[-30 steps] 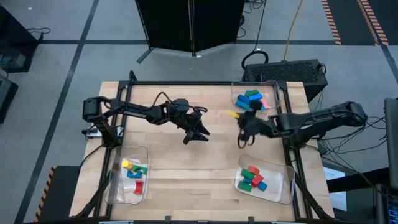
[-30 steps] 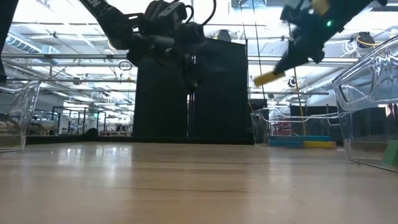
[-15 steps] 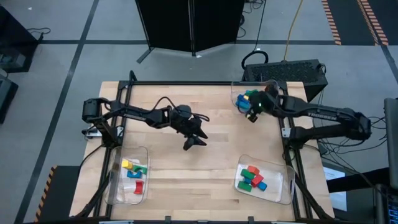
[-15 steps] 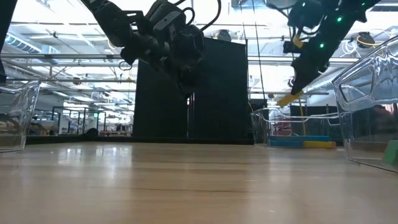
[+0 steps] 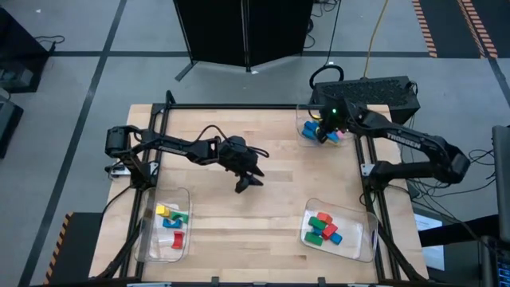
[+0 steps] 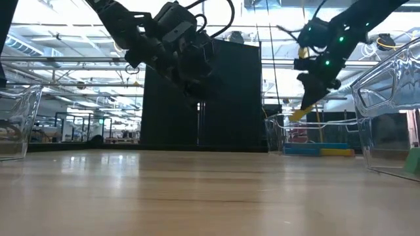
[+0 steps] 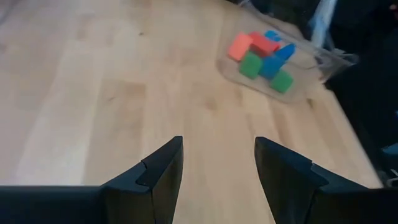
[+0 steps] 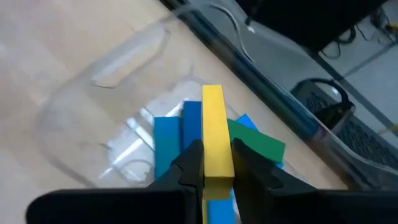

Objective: Sort blocks by size
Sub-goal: Put the yellow rectangle block into the top right transparent bin, then adjust the transparent bins on the bottom of the table

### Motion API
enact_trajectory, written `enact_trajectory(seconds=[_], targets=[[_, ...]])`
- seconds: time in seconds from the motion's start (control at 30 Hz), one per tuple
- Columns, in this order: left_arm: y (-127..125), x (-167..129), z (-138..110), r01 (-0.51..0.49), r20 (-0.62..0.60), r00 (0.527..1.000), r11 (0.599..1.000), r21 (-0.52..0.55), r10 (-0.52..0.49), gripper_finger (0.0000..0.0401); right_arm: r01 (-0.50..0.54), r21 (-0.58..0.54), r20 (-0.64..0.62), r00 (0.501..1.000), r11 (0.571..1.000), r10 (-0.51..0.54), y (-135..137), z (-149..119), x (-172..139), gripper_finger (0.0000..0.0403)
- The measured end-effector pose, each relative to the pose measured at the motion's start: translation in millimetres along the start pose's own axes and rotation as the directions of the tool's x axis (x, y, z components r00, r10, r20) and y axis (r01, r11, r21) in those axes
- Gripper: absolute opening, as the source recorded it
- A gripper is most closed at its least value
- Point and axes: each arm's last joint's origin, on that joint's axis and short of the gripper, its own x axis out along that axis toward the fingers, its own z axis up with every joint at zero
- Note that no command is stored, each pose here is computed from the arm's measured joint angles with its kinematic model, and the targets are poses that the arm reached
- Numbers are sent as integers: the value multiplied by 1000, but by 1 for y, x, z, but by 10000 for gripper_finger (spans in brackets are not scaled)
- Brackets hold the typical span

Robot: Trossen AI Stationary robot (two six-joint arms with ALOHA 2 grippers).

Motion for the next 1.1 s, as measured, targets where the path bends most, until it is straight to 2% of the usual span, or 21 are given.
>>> enact_trajectory(seconds=[0.13,0.37,0.53,0.7,0.93,1.1], targets=[[2,0,-3,-58,-27,998,998,-12,57,199,18,26,-49,999,999,-17,-8,-1,16,50],[1,-3,-2,-81,-27,996,997,5,81,199,-43,47,-81,996,998,46,-13,0,42,52],[-5,-14,7,-116,19,993,993,23,115,199,-33,50,-50,998,998,36,-16,4,51,81],[-13,-26,15,-128,47,991,990,62,125,199,-35,26,-39,999,999,36,-15,5,50,124],[-16,-31,14,-253,37,967,964,82,251,199,-37,22,-12,999,999,37,-16,7,43,160],[-15,-31,12,-278,12,961,957,79,278,199,-176,-9,64,982,984,177,-3,11,23,156]])
